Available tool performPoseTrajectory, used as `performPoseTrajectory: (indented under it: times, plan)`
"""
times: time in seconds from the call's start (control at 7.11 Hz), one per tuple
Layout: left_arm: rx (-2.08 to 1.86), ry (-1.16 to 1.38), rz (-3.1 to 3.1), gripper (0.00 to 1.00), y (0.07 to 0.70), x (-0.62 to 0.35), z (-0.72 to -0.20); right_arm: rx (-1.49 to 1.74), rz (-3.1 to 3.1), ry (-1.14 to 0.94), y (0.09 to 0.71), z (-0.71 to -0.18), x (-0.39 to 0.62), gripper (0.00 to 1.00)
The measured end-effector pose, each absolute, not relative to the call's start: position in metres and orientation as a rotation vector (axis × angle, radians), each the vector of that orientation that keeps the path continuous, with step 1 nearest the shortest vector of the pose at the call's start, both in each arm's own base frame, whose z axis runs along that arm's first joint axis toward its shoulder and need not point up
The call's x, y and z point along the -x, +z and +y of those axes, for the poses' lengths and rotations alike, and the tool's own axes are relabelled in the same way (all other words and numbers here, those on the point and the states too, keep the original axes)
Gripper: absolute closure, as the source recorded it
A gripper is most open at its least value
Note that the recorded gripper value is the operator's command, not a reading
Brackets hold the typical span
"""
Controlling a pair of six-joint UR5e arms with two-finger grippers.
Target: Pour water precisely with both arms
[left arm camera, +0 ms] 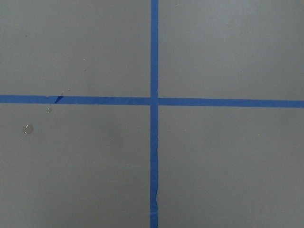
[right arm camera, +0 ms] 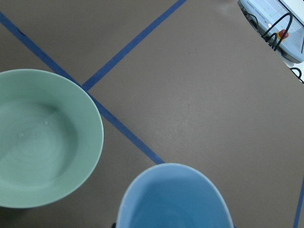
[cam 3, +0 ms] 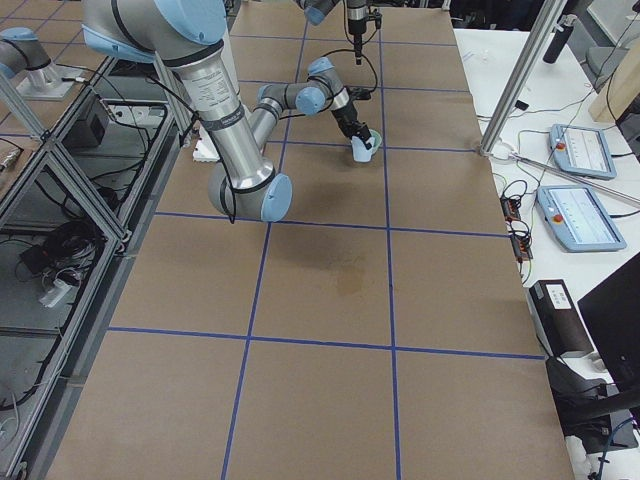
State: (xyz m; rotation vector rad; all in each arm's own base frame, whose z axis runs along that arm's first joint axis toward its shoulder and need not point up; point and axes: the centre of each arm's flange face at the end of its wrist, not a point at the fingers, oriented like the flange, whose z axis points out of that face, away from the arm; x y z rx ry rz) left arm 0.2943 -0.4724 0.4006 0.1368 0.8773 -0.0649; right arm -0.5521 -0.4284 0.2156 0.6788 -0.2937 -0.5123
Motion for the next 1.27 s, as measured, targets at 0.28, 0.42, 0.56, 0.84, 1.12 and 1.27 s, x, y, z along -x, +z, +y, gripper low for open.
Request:
performPoseTrajectory:
  times: [0.28,0.42,0.56,0.84,1.12,1.27]
  plan:
    - [-0.132,-0.069,0.873,0.0,0.403,-0.296,-0.473,-0.675,-0.246,-0.572,0.207,-0.435,0.567,0.57]
    - [-0.129,-0.07,0.871,0.0,0.405,-0.297,-0.474,-0.686,-0.21,-0.618,0.204,-0.438,0.57,0.57]
    - [-0.127,-0.071,0.87,0.0,0.406,-0.297,-0.475,-0.699,-0.171,-0.672,0.198,-0.44,0.571,0.57]
    - [-0.125,-0.072,0.866,0.0,0.408,-0.298,-0.476,-0.708,-0.124,-0.756,0.191,-0.443,0.577,0.57]
    - [-0.123,-0.074,0.865,0.0,0.409,-0.298,-0.476,-0.702,-0.091,-0.817,0.188,-0.446,0.588,0.57]
    - [-0.122,-0.075,0.866,0.0,0.408,-0.298,-0.476,-0.695,-0.047,-0.861,0.186,-0.448,0.591,0.63]
